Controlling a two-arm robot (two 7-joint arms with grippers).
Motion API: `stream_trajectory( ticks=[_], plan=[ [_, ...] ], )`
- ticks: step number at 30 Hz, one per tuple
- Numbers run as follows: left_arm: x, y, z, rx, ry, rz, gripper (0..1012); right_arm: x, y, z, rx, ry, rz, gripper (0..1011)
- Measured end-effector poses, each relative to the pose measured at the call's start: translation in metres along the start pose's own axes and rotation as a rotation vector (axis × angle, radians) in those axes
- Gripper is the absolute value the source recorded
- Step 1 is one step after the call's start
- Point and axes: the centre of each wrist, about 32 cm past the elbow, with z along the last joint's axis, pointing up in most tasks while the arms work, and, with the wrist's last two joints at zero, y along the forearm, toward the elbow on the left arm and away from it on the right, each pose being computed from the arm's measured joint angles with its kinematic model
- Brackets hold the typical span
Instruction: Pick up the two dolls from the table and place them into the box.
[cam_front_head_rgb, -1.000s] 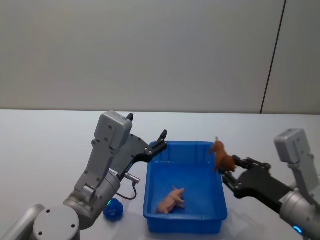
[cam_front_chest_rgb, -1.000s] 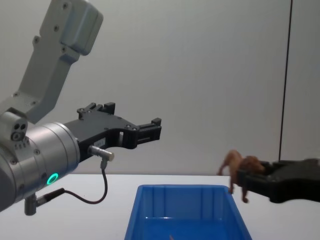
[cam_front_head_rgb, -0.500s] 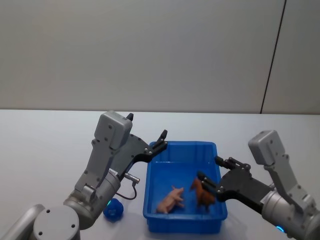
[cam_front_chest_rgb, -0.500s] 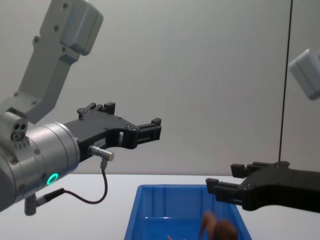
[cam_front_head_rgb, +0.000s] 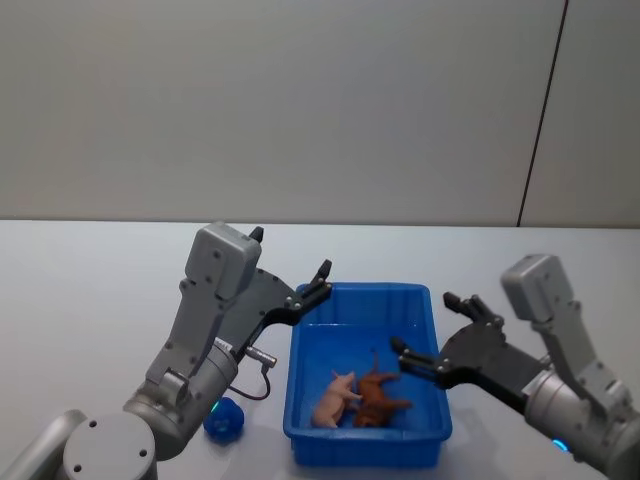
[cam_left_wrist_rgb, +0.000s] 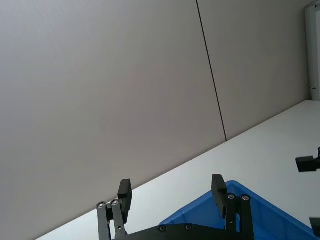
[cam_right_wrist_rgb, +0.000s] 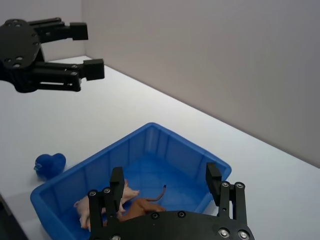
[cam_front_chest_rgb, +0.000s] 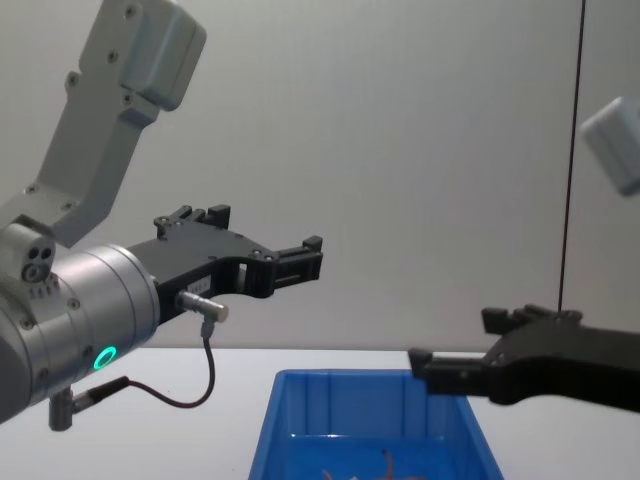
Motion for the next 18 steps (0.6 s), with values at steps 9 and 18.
stream_trajectory(
  ticks=[9, 18],
  plan=[
    [0.0, 0.0, 0.0, 0.0, 0.0, 0.0, 1001, 0.017, -0.014, -0.005, 0.03, 0.019, -0.031, 1001],
    [0.0, 0.0, 0.0, 0.0, 0.0, 0.0, 1001, 0.035, -0.031, -0.013, 0.021, 0.039, -0.074, 1001]
  ],
)
